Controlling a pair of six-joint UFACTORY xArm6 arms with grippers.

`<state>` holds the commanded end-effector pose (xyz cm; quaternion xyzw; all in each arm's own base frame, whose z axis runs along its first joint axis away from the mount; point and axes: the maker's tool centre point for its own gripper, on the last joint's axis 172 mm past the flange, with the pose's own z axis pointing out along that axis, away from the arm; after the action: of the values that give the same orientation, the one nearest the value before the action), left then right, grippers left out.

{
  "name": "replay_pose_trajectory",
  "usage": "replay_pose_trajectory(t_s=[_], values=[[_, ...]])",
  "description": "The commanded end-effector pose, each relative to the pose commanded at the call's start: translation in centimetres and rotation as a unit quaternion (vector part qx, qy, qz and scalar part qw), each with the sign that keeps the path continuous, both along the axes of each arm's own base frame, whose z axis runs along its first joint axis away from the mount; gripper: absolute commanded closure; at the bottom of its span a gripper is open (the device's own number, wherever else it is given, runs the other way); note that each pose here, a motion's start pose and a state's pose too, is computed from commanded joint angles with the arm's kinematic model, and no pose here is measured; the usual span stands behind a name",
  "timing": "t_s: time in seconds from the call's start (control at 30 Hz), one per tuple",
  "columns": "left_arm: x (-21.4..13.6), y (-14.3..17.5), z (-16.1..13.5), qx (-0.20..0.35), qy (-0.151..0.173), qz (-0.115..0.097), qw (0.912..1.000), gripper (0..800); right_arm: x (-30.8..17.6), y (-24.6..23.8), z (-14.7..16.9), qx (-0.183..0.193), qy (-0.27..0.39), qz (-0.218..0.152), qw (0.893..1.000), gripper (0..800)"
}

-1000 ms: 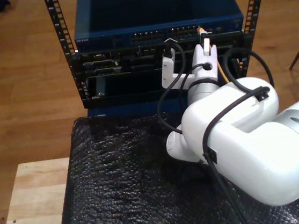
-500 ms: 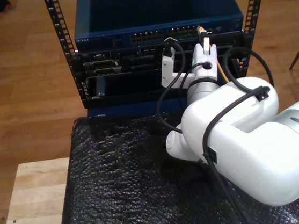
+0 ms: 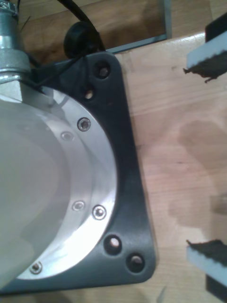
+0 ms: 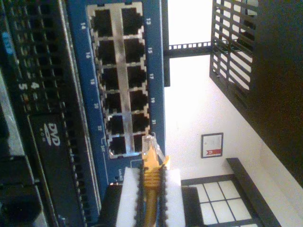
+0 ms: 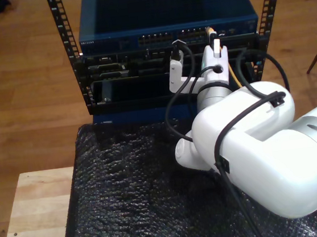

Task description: Grab the cable and plug it in

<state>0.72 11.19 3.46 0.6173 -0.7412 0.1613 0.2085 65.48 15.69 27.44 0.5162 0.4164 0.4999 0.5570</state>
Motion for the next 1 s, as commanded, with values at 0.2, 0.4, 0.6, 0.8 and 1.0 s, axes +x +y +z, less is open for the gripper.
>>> replay_pose_trajectory(t_s=[0.2,0.4,0.6,0.8,1.0], values=[[0.0,0.0,0.0,0.0,0.0,0.0,1.0,0,0.16,-0.03,-0.06,0.001,0.002,0.0,1.0,800],[0.0,0.0,0.0,0.0,0.0,0.0,1.0,0,0.21,-0.11,-0.34,0.001,0.006,0.0,1.0,800],[0.01,0.04,-0.01,0.001,0.0,0.0,1.0,0,0.21,-0.11,-0.34,0.001,0.006,0.0,1.0,800],[0.0,0.0,0.0,0.0,0.0,0.0,1.0,0,0.26,-0.2,-0.27,0.001,0.005,-0.001,1.0,800],[0.01,0.04,-0.01,0.001,0.0,0.0,1.0,0,0.35,-0.38,-0.24,0.0,0.005,-0.001,1.0,800]])
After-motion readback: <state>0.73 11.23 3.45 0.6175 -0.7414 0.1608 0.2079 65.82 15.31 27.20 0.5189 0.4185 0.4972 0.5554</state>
